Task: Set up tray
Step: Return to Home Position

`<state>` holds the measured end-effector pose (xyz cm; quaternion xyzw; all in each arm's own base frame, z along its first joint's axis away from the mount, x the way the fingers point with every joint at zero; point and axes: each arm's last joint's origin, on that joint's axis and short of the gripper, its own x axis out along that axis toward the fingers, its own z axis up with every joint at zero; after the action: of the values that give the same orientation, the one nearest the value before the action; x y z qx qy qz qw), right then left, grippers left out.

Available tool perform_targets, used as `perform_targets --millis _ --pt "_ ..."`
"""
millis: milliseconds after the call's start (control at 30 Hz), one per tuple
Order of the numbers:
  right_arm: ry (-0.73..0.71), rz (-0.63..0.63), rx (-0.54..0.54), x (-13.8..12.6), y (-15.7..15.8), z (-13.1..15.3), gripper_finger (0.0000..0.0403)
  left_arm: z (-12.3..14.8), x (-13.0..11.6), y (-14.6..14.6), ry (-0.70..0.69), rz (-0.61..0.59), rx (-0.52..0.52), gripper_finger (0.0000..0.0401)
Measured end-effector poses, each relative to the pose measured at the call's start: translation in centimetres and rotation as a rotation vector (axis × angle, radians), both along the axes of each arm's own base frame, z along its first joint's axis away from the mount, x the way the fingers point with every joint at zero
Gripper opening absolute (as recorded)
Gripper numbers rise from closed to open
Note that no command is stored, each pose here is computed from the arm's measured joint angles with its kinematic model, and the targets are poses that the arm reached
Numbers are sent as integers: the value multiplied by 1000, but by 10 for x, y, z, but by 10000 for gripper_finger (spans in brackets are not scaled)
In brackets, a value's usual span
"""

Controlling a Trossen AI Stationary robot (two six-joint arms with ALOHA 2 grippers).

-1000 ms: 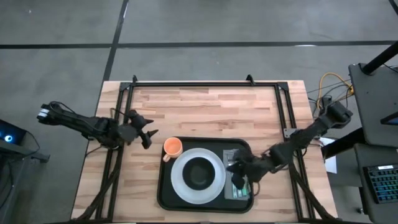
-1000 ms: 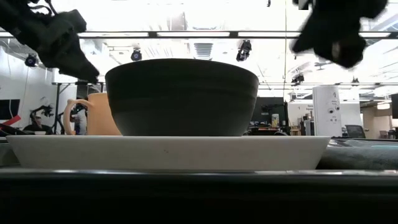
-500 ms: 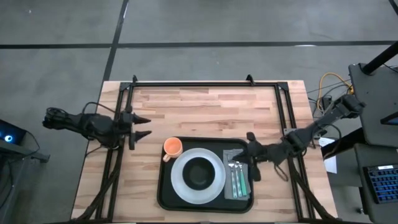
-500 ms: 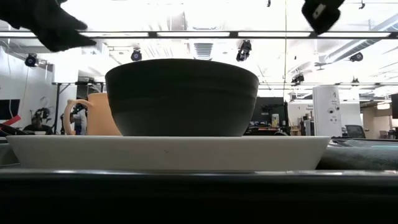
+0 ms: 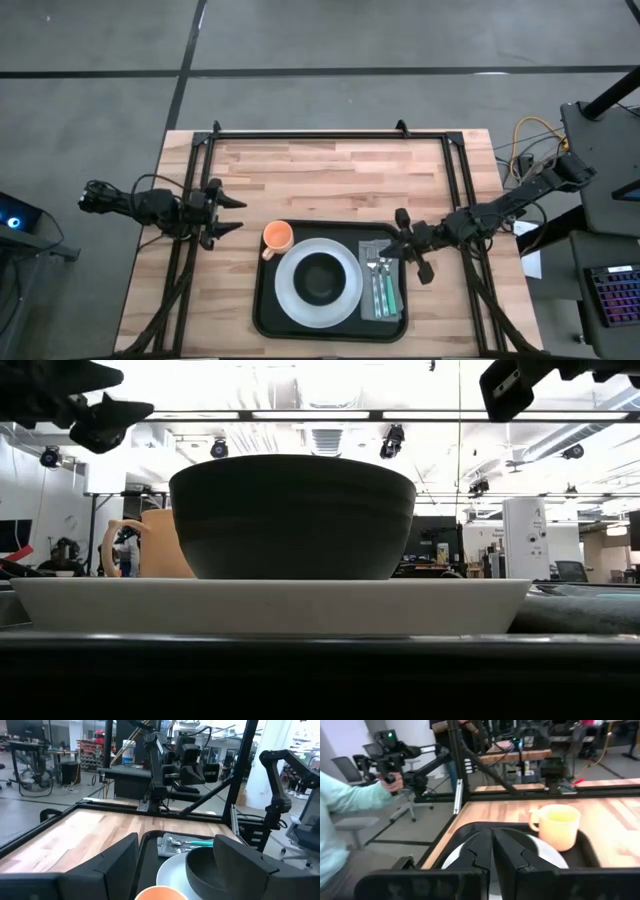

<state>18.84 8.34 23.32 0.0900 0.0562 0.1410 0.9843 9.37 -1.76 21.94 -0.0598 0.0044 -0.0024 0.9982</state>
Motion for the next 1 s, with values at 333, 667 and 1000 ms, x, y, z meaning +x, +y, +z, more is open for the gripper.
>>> perform_targets --millis 333,667,1000 --pt "-22 0 -97 -5 -3 2 8 -3 -10 3 -88 6 -48 238" --pt "3 100 -169 -7 -4 -14 9 -31 -3 1 -94 7 -30 238" --pt "-53 389 -92 -25 -2 -28 9 -38 1 0 -163 5 -30 238"
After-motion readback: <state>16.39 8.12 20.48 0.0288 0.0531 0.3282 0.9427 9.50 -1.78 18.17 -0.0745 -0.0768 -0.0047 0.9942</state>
